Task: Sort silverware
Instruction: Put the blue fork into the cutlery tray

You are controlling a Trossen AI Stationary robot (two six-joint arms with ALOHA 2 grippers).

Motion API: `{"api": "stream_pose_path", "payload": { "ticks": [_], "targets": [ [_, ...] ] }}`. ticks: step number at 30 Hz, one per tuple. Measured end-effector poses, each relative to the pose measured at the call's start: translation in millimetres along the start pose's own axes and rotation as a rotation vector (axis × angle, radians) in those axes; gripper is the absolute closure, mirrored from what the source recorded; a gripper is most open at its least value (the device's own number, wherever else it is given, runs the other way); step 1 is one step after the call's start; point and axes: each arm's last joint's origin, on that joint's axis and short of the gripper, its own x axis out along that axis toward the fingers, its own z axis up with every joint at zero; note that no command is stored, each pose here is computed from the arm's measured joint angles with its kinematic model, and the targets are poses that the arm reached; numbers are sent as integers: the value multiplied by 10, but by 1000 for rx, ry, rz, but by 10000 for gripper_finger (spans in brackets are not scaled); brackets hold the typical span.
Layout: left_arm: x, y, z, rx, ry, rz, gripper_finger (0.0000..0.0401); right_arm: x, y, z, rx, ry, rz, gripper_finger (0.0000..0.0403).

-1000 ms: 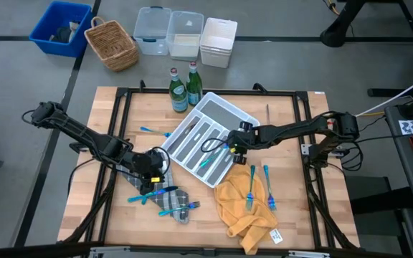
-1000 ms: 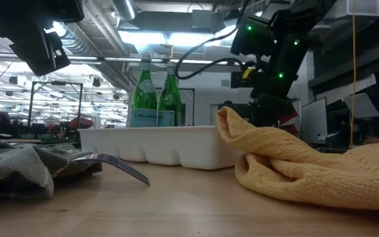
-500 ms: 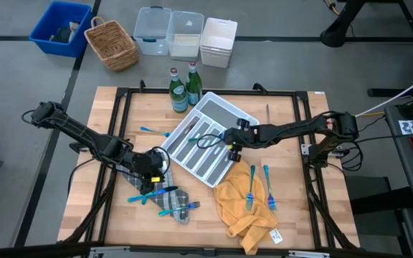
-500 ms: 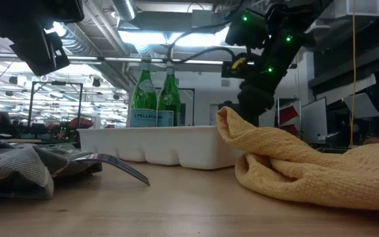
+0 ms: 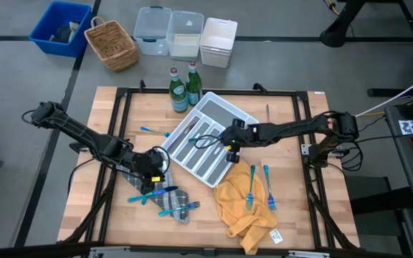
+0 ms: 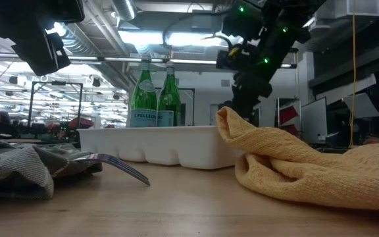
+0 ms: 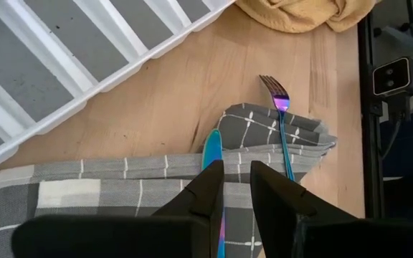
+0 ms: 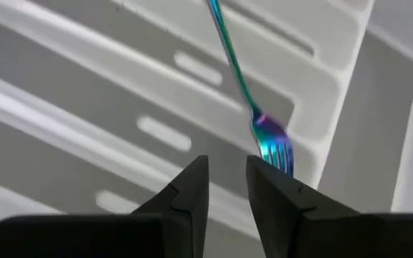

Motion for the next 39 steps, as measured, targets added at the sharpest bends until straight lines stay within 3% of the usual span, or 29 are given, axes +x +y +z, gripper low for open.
{"api": "stream_pose_path", "payload": {
  "ticks": [6, 12, 39],
  "targets": [
    [0, 2, 1, 0, -4, 5, 341, -54, -27, 112, -73, -35, -22, 304],
    [2, 2, 1, 0, -3, 6, 341, 64, -3, 43, -106, 36, -34, 304],
    [2, 5, 4, -12, -13, 18, 341, 48, -19, 116, -110, 121, -73, 304]
  ]
}}
